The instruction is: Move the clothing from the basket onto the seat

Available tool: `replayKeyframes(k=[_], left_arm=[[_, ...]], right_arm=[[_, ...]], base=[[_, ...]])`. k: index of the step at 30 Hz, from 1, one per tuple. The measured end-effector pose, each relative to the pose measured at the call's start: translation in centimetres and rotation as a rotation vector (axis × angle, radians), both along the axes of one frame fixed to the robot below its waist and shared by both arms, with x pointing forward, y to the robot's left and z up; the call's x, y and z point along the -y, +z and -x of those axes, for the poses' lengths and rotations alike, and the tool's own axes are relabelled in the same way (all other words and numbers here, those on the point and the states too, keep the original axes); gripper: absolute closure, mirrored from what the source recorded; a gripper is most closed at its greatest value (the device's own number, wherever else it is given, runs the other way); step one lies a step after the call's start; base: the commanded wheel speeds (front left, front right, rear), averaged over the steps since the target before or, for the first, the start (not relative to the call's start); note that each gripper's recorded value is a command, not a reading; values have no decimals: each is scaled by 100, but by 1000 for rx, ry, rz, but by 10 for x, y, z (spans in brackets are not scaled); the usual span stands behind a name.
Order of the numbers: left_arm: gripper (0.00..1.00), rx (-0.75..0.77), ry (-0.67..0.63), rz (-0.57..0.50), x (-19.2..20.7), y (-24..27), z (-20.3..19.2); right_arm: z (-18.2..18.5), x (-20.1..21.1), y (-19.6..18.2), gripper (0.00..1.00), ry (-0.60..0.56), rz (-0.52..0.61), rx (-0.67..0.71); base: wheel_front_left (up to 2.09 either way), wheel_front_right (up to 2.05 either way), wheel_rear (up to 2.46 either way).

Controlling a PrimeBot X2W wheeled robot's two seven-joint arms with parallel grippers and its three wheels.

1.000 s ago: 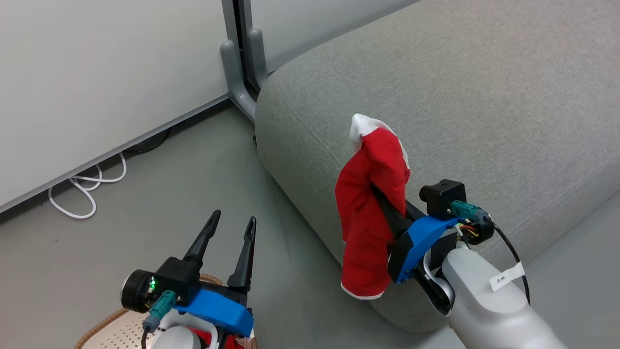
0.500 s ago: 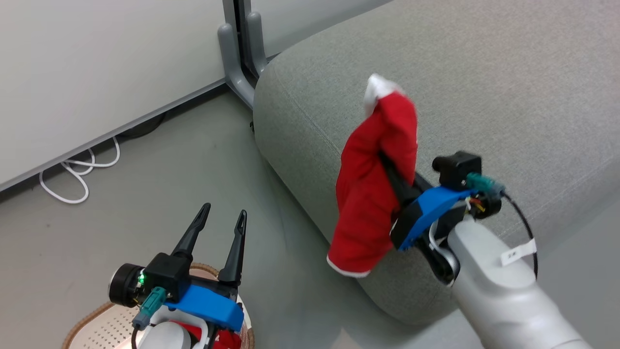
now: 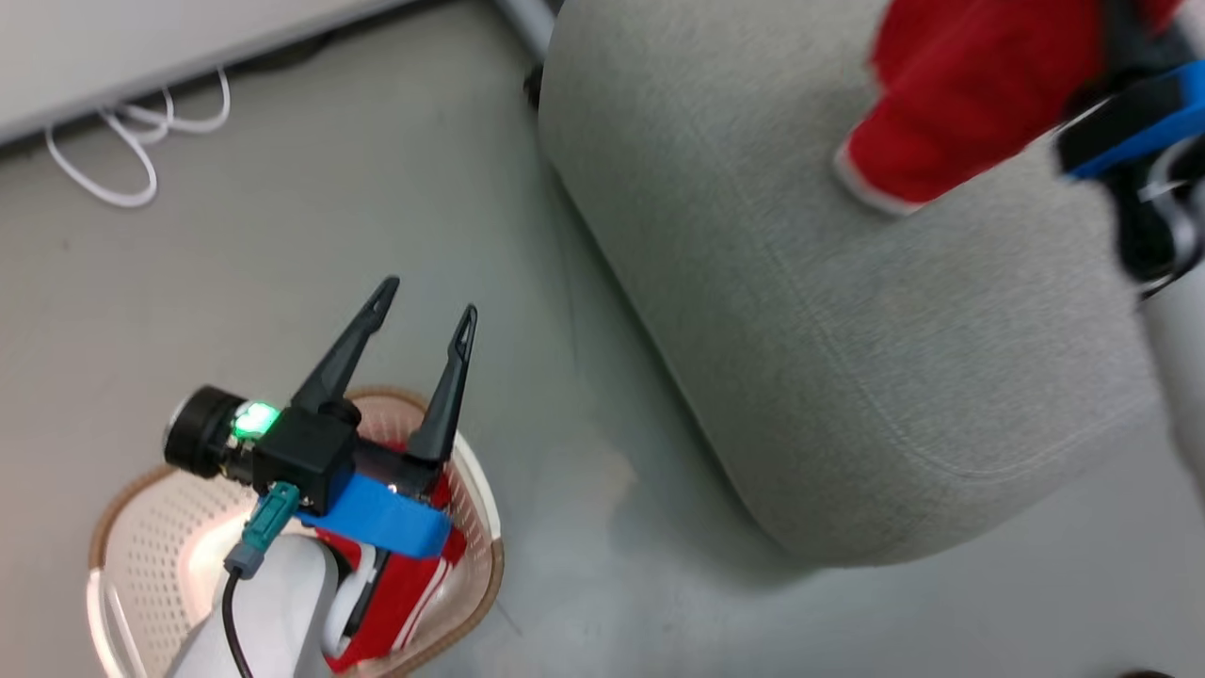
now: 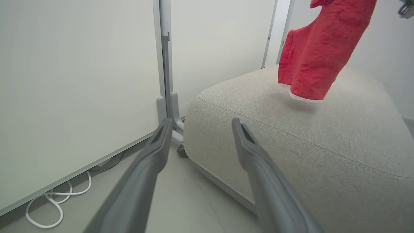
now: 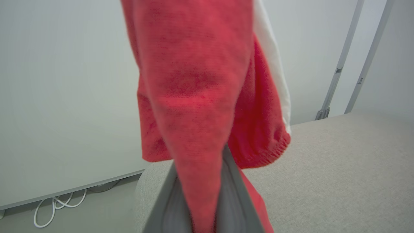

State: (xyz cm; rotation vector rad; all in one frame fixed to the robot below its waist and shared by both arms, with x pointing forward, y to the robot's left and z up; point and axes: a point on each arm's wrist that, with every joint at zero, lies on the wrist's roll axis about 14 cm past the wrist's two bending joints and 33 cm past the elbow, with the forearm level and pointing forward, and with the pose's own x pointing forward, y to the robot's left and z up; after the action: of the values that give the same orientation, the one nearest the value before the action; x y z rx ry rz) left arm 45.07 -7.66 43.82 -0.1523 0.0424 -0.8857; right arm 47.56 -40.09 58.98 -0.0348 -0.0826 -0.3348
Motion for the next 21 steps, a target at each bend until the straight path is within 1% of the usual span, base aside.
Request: replayKeyframes(k=[2,4,8,11,14,17,19,21], left_arm=[[0,2,-2,-5,-3,-8,-7],[0,-6,-5,-10,-5,-19,-11],[0,-23,-12,-16,-10,-39,-19],[0,-36,-10,-21,-15,-51,-23],[0,-55,7,-35,-24,-64,-27],[0,-79,19,-52,-32,-78,-27],[0,-90,24,-58,-35,-84,-26],[0,-95,26,-63,-37,-87,-26]], right_arm=[[-8,17,1,100,-39,6,7],[-15,29,-10,100,-72,0,-8],[-22,48,-45,100,-147,-53,-46],[-15,64,-81,100,-226,-112,-85],[-8,65,-125,100,-279,-183,-148],[-3,61,-160,100,-313,-231,-204],[3,55,-179,100,-326,-250,-243],[6,51,-191,100,-338,-269,-263]], base=[[0,0,0],[0,0,0],[0,0,0],[0,0,0],[0,0,0],[0,0,0],[0,0,0],[0,0,0]])
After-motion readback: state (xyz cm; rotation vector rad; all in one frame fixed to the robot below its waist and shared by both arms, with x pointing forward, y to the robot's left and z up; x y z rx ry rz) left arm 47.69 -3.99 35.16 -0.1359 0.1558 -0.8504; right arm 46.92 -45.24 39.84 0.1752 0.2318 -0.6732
